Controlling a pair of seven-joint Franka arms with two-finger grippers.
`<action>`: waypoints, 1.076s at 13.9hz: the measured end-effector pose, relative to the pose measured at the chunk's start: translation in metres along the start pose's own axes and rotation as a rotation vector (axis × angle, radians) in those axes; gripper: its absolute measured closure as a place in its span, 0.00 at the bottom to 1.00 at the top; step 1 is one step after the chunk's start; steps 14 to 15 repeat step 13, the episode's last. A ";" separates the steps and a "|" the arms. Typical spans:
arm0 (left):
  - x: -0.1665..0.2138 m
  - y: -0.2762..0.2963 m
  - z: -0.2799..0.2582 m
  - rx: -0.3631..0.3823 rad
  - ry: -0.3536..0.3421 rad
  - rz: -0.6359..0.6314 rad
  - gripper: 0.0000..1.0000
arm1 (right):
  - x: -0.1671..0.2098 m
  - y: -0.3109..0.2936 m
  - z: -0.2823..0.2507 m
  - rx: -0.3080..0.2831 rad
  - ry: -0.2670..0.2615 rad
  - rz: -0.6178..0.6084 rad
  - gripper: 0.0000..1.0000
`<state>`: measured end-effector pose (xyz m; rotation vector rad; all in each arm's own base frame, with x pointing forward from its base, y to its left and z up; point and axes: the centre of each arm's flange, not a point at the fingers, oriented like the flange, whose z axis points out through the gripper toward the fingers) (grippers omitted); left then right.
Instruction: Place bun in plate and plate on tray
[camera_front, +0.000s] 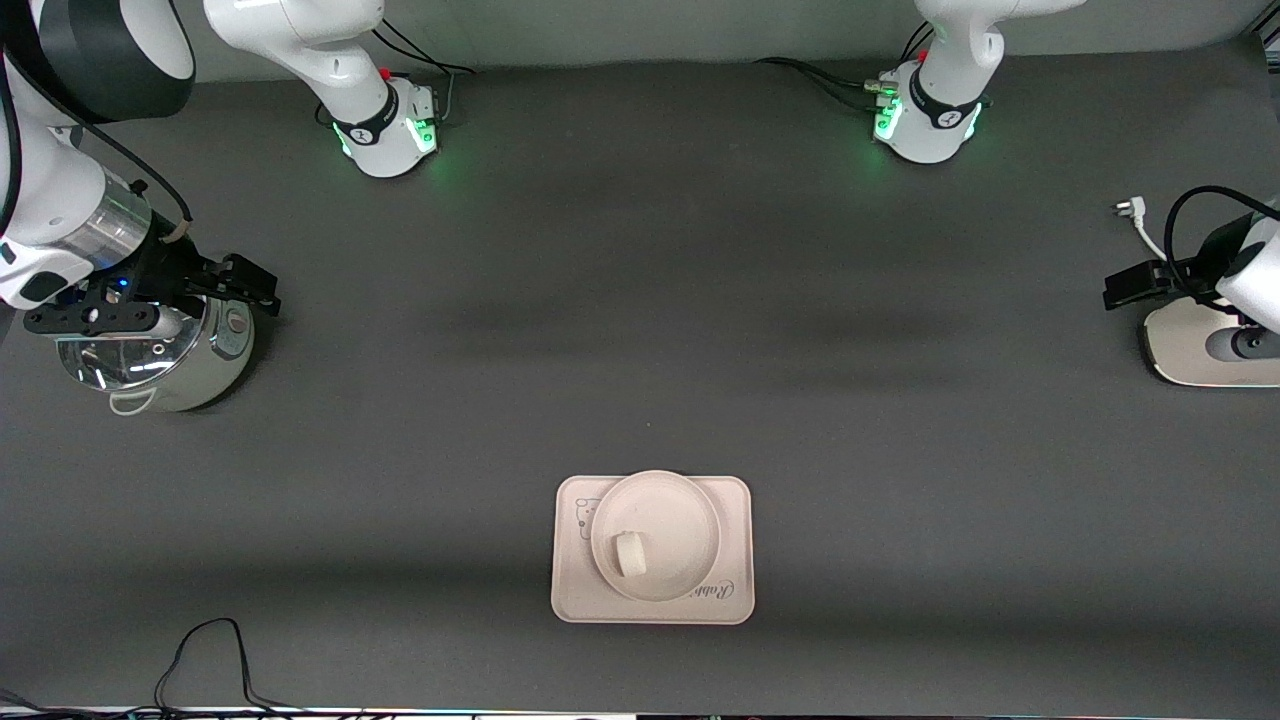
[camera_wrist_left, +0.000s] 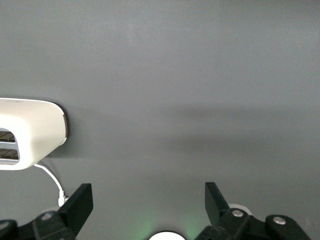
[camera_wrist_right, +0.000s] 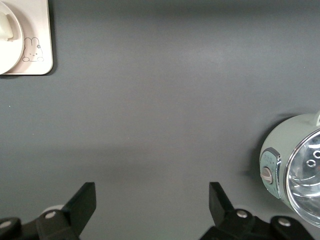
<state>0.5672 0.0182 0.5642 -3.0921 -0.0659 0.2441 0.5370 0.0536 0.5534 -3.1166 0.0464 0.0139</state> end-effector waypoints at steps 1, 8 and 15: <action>0.000 0.000 0.000 0.000 0.000 0.000 0.00 | 0.001 -0.001 0.003 0.004 -0.005 0.000 0.00; 0.000 0.001 0.000 0.000 0.000 0.001 0.00 | 0.066 -0.059 0.047 0.047 0.008 0.029 0.00; 0.000 0.001 0.000 0.000 0.001 0.002 0.00 | 0.135 -0.154 0.125 0.121 0.075 0.080 0.00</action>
